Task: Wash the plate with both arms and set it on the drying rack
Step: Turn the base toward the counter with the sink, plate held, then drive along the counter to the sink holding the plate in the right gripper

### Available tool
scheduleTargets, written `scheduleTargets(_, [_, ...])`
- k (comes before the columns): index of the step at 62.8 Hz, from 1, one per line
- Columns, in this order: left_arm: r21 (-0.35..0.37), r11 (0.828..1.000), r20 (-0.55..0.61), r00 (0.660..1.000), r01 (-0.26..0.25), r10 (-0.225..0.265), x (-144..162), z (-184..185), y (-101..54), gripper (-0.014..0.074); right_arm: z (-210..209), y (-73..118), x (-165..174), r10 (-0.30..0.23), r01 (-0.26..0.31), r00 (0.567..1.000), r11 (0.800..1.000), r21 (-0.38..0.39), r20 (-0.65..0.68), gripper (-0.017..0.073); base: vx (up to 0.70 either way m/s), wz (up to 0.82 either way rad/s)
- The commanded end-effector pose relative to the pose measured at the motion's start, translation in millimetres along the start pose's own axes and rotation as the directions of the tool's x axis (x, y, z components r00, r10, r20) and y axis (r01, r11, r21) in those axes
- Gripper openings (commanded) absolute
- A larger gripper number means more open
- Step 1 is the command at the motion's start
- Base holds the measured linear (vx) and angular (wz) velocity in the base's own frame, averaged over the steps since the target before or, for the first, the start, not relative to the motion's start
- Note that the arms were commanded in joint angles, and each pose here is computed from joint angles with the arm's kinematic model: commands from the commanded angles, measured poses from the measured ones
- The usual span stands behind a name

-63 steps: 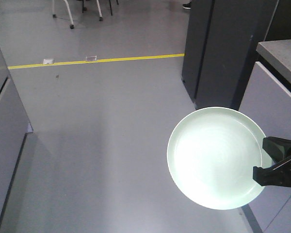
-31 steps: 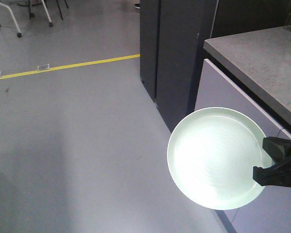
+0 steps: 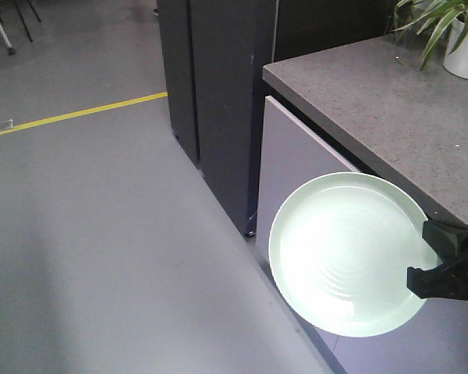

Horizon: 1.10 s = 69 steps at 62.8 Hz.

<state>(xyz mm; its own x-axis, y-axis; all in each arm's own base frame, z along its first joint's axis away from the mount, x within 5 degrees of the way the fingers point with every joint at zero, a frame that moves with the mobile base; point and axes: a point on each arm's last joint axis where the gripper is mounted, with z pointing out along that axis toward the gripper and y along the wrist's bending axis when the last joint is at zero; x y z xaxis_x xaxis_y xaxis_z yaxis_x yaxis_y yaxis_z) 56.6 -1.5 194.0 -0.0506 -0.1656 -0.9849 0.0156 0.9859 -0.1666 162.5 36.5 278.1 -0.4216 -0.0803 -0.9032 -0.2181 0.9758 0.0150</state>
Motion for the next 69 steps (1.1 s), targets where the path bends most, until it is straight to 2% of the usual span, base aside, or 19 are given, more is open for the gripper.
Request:
scheduleTargets(1, [0.013,1.000,0.070,0.997,0.016,-0.017,-2.1,-0.6,-0.3,-0.0006,-5.2,-0.7,-17.4,-0.009,0.008,0.993,1.000,0.007,0.115,-0.0008,0.07,-0.28])
scheduleTargets(69, [0.013,1.000,0.070,0.997,0.016,-0.017,-2.1,-0.6,-0.3,-0.0006,-5.2,-0.7,-17.5,-0.009,0.008,0.993,1.000,0.007,0.116,-0.0008,0.07,-0.29])
